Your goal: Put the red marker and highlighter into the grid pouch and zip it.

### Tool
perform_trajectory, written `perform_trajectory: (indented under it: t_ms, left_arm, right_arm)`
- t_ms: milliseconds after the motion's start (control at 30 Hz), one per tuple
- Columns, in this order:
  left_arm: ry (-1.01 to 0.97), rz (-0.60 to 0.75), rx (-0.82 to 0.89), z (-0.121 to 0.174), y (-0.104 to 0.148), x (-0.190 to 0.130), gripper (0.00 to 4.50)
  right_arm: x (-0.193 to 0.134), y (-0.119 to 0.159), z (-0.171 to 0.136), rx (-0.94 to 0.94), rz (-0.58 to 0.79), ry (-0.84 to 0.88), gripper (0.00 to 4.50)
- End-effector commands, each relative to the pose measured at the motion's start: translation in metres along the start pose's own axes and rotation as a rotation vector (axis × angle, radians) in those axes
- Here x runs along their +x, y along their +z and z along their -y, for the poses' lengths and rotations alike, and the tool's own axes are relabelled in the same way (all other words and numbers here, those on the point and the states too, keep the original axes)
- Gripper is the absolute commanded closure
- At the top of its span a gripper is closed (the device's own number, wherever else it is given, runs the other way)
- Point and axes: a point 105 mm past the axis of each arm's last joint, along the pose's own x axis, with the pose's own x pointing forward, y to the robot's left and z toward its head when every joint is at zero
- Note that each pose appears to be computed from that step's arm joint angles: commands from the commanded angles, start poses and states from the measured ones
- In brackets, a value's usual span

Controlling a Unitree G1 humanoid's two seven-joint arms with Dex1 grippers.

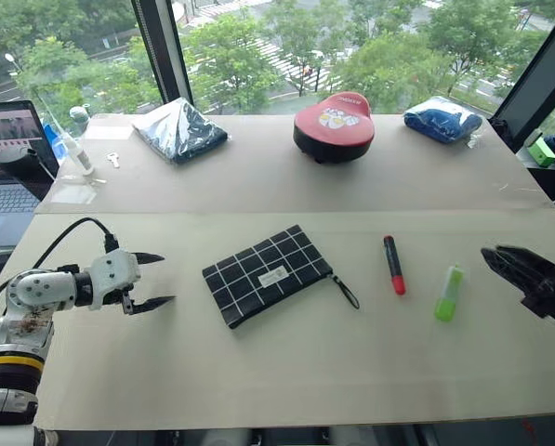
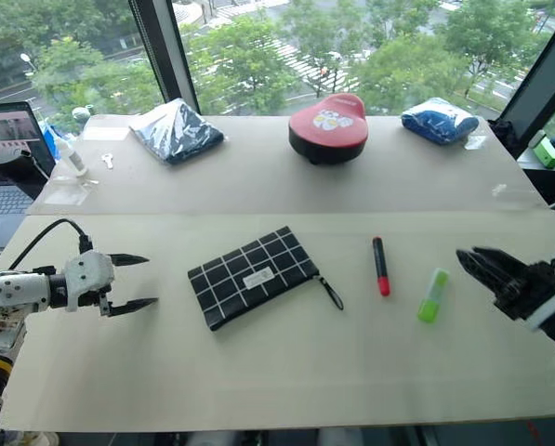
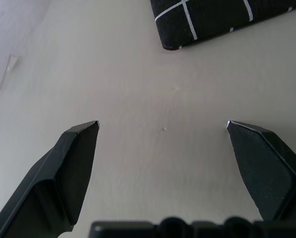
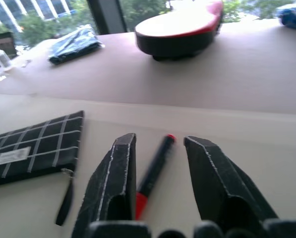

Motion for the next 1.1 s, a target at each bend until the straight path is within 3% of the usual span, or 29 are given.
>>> perform_trajectory:
  t_ms: [33, 67, 133, 333, 433, 667, 933, 1100]
  left_arm:
    - [-0.151, 0.028, 0.097, 0.030, 0.004, 0.019, 0.00]
    - [-0.156, 0.052, 0.134, 0.030, 0.011, 0.023, 0.00]
    - [-0.181, 0.104, 0.183, 0.032, 0.026, 0.030, 0.00]
    - [-0.250, 0.211, 0.300, 0.044, 0.059, 0.047, 0.00]
    - [-0.299, 0.215, 0.344, 0.053, 0.065, 0.051, 0.00]
    - [-0.319, 0.221, 0.369, 0.058, 0.069, 0.056, 0.00]
    - [-0.317, 0.214, 0.363, 0.058, 0.069, 0.058, 0.00]
    - [-0.323, 0.222, 0.339, 0.062, 0.069, 0.060, 0.00]
  right_arm:
    - [0.035, -0.026, -0.048, 0.042, -0.077, 0.197, 4.20]
    - [0.045, -0.038, -0.056, 0.038, -0.111, 0.228, 4.41]
    - [0.065, -0.056, -0.059, 0.004, -0.153, 0.214, 4.41]
    - [0.114, -0.066, -0.049, -0.054, -0.157, 0.123, 4.41]
    - [0.127, -0.063, -0.057, -0.060, -0.143, 0.172, 4.41]
    - [0.149, -0.091, -0.073, -0.145, -0.244, 0.221, 4.41]
    - [0.161, -0.086, -0.078, -0.179, -0.230, 0.238, 4.41]
    - [0.167, -0.045, -0.061, -0.098, -0.087, 0.190, 4.41]
